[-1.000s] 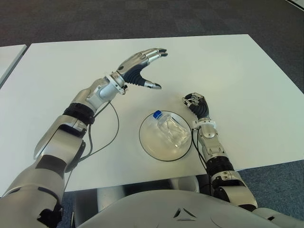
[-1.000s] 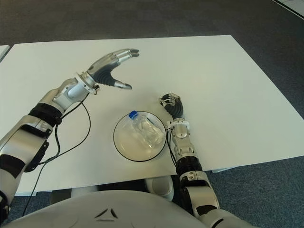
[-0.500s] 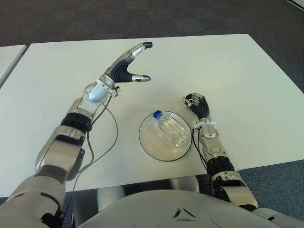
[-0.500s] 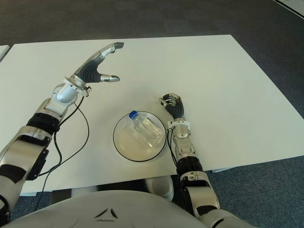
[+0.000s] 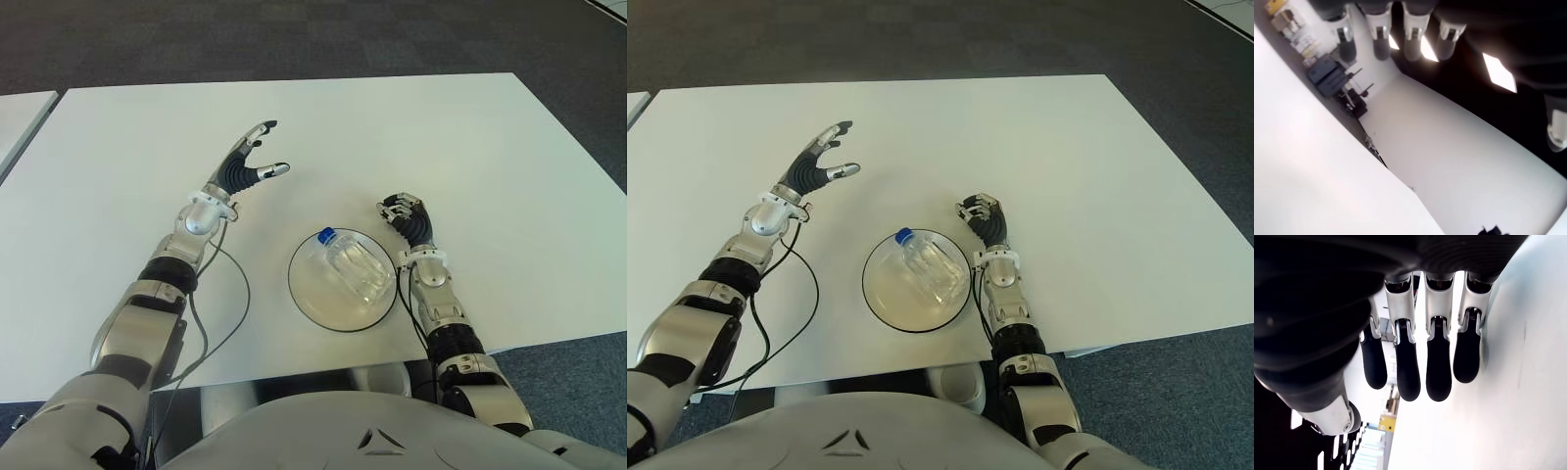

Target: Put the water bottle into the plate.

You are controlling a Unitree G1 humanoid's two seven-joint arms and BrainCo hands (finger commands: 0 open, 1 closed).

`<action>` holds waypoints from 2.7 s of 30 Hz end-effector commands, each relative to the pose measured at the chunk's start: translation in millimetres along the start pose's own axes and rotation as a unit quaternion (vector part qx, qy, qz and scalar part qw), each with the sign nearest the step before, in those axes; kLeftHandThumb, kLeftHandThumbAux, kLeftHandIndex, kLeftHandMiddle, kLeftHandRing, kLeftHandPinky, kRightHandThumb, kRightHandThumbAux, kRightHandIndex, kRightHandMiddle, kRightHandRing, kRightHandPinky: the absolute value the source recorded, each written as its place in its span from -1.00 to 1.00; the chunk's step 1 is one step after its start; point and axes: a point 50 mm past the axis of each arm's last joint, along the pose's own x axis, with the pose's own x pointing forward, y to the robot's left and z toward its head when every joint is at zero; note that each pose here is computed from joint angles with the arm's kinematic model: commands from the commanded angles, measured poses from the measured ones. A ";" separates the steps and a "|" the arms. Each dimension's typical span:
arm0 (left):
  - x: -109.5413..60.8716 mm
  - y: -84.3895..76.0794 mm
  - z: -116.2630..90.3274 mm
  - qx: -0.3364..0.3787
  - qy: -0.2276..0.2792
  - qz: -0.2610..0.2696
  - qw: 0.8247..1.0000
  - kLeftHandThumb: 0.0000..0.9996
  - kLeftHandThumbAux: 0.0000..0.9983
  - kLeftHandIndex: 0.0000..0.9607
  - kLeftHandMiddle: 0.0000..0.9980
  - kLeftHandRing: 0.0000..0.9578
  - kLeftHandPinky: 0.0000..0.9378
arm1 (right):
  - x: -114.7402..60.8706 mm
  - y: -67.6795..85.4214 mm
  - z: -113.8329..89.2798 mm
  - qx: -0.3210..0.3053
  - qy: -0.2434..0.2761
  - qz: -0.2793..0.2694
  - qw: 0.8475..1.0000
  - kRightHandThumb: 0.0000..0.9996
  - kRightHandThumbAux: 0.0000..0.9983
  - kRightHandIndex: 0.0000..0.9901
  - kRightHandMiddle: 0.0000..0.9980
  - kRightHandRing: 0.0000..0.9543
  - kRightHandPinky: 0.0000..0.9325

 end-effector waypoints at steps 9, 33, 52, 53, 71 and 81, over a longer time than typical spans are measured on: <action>-37.8 -15.1 -22.5 -0.153 0.022 0.057 0.986 -0.72 -0.04 -1.00 -1.00 -1.00 -1.00 | -4.5 1.6 -6.6 0.001 0.016 -0.001 1.000 0.42 0.46 -0.12 -0.02 0.10 0.23; -76.1 -24.2 -42.1 -0.263 0.081 0.197 0.941 -0.99 0.70 -0.89 -0.96 -1.00 -0.90 | -3.3 0.7 -5.3 0.020 0.005 0.033 0.999 0.42 0.46 -0.12 0.14 0.26 0.37; -105.2 -48.3 -45.3 -0.224 0.162 0.263 0.925 -0.96 0.87 -0.44 -0.39 -0.40 -0.27 | -1.8 -1.9 -6.6 0.019 0.003 0.038 0.999 0.42 0.46 -0.12 0.22 0.32 0.40; -106.3 -49.2 -45.7 -0.221 0.163 0.266 0.924 -0.95 0.85 -0.41 -0.36 -0.36 -0.24 | -1.6 -2.2 -7.2 0.018 0.006 0.037 0.999 0.42 0.46 -0.12 0.22 0.32 0.40; -117.0 -50.8 -54.6 -0.186 0.185 0.270 0.926 -0.96 0.73 -0.19 -0.09 -0.06 -0.02 | -1.6 -0.6 -9.6 0.026 0.024 0.030 0.999 0.42 0.46 -0.12 0.20 0.30 0.37; -120.3 -54.6 -57.5 -0.167 0.198 0.253 0.932 -0.95 0.76 -0.06 0.00 0.05 0.11 | -3.2 2.1 -9.3 0.033 0.012 0.034 0.999 0.42 0.46 -0.12 0.21 0.31 0.41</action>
